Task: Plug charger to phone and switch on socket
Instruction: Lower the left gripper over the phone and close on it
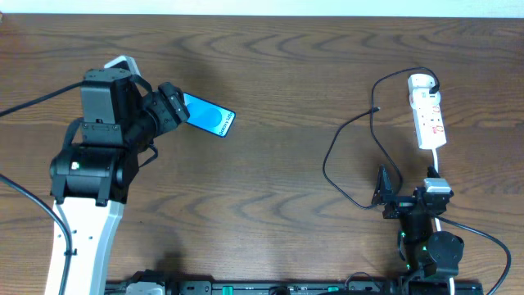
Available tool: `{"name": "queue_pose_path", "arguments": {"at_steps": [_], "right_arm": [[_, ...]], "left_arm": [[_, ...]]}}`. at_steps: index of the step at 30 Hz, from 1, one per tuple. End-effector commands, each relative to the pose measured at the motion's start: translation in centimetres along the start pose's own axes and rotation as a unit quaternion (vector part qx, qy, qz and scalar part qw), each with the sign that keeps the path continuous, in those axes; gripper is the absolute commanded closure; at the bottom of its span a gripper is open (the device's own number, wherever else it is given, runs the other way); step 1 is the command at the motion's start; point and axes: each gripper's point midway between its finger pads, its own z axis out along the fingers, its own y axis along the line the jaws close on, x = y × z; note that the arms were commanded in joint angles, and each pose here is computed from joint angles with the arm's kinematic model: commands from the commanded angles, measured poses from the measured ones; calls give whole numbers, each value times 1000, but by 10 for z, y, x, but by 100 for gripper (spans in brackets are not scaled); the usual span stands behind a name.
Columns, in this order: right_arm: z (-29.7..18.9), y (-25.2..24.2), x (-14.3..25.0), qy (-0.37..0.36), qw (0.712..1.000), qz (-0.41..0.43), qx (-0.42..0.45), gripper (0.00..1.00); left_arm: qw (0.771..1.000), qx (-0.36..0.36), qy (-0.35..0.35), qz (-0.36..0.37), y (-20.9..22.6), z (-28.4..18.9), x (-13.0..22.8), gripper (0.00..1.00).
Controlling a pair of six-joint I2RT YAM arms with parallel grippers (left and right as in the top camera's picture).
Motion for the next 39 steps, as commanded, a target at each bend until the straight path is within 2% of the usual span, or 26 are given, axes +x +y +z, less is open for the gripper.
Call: {"name": "queue_pose_path", "arguments": {"at_steps": [1,11,17,22,23,34,39], "right_arm": [[0,1,0,-1,1000,4,-3,1],[0,1,0,-1,1000,4,-3,1],[0,1,0,-1,1000,4,-3,1],[0,1,0,-1,1000,4,-3,1],[0,1,0,-1,1000,4,-3,1],[0,1,0,-1,1000,4,-3,1],[0,1,0,-1,1000,4,-3,1]], "left_arm": [[999,-15,1,-48,1,10,-5,14],[990,-107,41,-87,13,54,-13,14],[980,-161,40,-111,-2,74,-33,14],[978,-168,55,-114,-22,98,-39,14],[978,-168,56,-112,-25,104,-39,2],[965,-204,94,-133,-14,148,-13,2],[952,-238,120,-152,1,178,9,2]]}}
